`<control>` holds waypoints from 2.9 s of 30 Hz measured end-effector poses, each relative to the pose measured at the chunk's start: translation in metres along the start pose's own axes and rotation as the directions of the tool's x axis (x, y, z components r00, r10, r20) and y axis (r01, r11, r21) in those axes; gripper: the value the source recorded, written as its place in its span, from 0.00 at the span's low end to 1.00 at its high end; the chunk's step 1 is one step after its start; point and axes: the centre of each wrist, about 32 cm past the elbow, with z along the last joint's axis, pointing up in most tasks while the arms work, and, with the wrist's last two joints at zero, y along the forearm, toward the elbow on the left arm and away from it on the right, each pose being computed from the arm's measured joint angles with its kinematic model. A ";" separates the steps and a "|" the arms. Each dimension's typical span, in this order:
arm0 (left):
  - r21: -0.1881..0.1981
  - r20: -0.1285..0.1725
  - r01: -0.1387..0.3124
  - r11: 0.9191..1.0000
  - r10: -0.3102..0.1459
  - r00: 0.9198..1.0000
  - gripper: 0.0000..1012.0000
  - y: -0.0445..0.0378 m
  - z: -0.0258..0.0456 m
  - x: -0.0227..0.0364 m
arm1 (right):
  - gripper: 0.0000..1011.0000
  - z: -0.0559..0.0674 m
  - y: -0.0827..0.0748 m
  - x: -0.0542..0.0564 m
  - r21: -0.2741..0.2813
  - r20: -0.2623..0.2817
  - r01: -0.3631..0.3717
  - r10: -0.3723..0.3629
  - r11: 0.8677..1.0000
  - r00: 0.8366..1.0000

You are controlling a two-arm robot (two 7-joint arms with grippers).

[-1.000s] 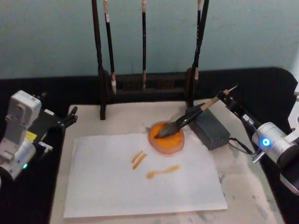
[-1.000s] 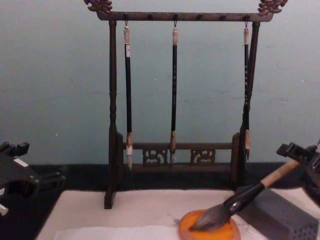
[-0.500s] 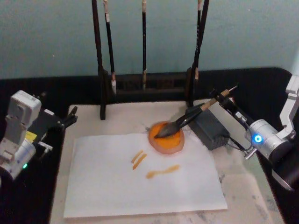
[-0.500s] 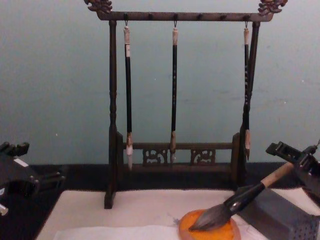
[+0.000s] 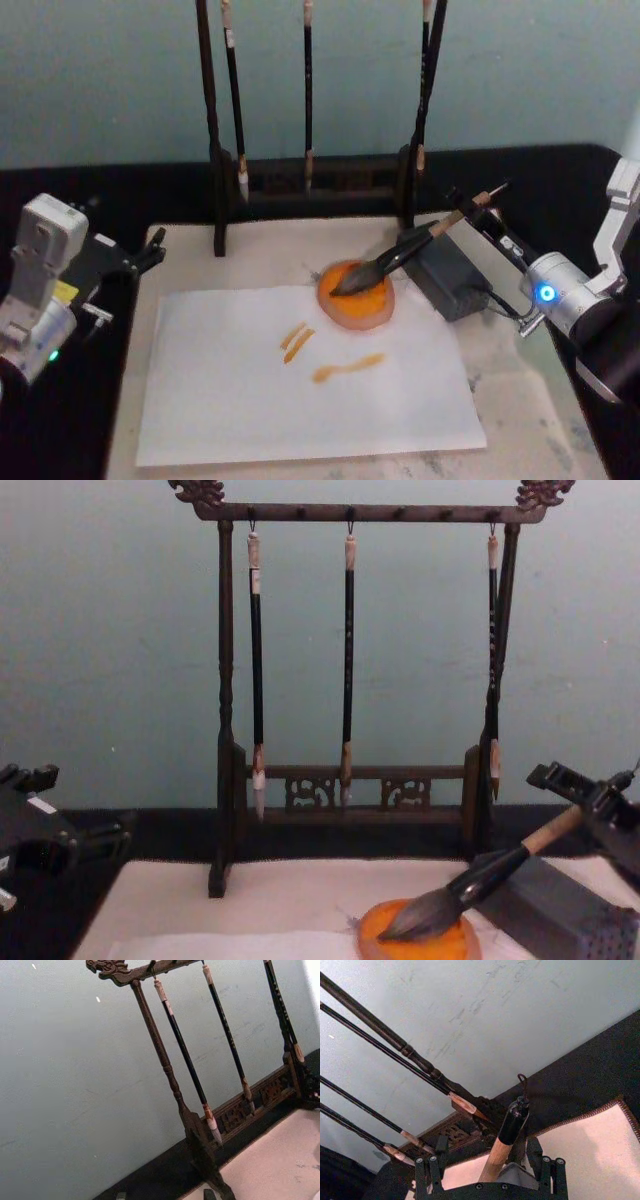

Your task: Pick up the brush from the inkstone, write on the paper, then place the brush back to its original position.

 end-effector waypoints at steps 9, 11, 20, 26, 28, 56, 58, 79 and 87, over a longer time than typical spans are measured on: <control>0.000 0.000 0.000 1.000 0.000 1.000 0.99 0.0000 0.0000 0.0000 | 0.99 0.000 0.000 0.000 0.000 0.002 0.002 -0.002 1.000 1.000; 0.000 0.000 0.000 1.000 0.000 1.000 0.99 0.0000 0.0000 0.0000 | 0.99 0.000 0.000 0.000 0.000 0.002 0.002 -0.002 1.000 1.000; 0.000 0.000 0.000 1.000 0.000 1.000 0.99 0.0000 0.0000 0.0000 | 0.83 0.000 0.000 0.000 0.001 0.002 0.002 -0.002 1.000 1.000; 0.000 0.000 0.000 1.000 0.000 1.000 0.99 0.0000 0.0000 0.0000 | 0.67 0.000 0.000 0.000 0.000 0.002 0.001 -0.001 1.000 1.000; 0.000 0.000 0.000 1.000 0.000 1.000 0.99 0.0000 0.0000 0.0000 | 0.61 0.000 0.000 0.000 0.000 0.002 0.001 -0.001 1.000 1.000; 0.000 0.000 0.000 1.000 0.000 1.000 0.99 0.0000 0.0000 0.0000 | 0.18 0.000 0.000 0.000 0.000 0.001 0.001 -0.001 1.000 1.000; 0.000 0.000 0.000 1.000 0.000 1.000 0.99 0.0000 0.0000 0.0000 | 0.18 0.000 0.000 0.000 0.000 0.001 0.001 -0.001 1.000 1.000; 0.000 0.000 0.000 1.000 0.000 1.000 0.99 0.0000 0.0000 0.0000 | 0.18 0.021 -0.004 -0.035 0.012 0.231 -0.078 0.073 0.997 0.970; 0.000 0.000 0.000 1.000 0.000 1.000 0.99 0.0000 0.0000 0.0000 | 0.18 0.030 -0.005 -0.052 -0.007 0.357 -0.120 0.114 0.993 0.927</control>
